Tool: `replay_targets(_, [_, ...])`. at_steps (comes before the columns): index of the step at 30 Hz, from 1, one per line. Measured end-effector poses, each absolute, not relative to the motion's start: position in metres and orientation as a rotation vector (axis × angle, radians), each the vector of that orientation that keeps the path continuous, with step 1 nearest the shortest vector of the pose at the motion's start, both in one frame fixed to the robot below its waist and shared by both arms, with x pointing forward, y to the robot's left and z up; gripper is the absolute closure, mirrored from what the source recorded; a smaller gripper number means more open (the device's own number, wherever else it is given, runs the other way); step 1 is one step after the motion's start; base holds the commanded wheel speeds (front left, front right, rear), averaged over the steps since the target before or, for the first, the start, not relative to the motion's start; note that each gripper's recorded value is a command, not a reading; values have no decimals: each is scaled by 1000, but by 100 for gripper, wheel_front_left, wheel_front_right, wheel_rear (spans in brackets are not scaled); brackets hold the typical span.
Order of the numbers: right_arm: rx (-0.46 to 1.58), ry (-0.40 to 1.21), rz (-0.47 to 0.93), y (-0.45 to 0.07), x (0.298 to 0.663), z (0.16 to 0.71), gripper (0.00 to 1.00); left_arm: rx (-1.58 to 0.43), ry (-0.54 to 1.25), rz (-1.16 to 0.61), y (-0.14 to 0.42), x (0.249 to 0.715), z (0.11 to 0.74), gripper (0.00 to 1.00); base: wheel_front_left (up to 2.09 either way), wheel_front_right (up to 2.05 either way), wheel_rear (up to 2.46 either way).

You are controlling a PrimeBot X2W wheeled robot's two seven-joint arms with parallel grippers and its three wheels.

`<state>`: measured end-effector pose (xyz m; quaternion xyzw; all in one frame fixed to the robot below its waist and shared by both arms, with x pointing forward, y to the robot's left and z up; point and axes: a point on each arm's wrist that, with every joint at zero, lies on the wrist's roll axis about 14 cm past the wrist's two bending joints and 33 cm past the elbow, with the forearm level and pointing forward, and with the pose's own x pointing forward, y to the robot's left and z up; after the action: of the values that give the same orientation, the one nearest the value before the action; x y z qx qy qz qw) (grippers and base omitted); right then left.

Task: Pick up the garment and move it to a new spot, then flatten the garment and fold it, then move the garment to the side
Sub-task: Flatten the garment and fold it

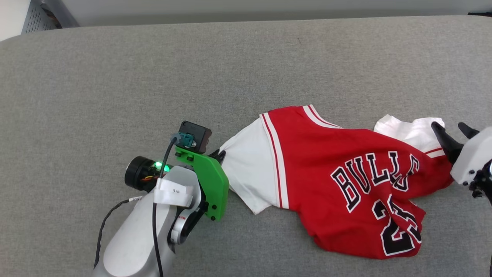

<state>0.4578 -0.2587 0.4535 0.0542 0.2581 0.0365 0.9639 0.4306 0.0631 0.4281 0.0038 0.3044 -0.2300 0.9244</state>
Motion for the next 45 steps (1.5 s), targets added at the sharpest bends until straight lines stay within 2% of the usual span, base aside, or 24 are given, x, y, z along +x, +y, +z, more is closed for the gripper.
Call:
replay_targets(11, [-37, 751, 281, -210, 491, 422, 0, -11, 615, -468, 64, 439, 420, 100, 0, 0, 0])
replay_targets(16, [-75, 911, 320, -204, 482, 382, 0, -23, 618, -461, 64, 446, 413, 100, 0, 0, 0])
replay_targets(23, [-85, 1081, 340, -207, 475, 357, 0, -36, 638, -449, 67, 449, 401, 100, 0, 0, 0])
replay_targets(24, [-81, 1093, 345, -205, 474, 355, 38, -37, 638, -447, 68, 449, 400, 100, 0, 0, 0])
replay_targets(25, [-85, 1102, 352, -204, 474, 355, 86, -37, 637, -445, 68, 449, 400, 100, 0, 0, 0])
replay_targets(26, [-81, 1108, 357, -202, 474, 355, 100, -37, 637, -443, 69, 450, 400, 100, 0, 0, 0])
replay_targets(34, [-60, 1050, 344, -206, 482, 368, 100, -32, 588, -431, 73, 455, 414, 100, 0, 0, 0])
replay_targets(45, [-18, 817, 210, -244, 504, 431, 100, -4, 372, -316, 111, 485, 483, 100, 0, 0, 0])
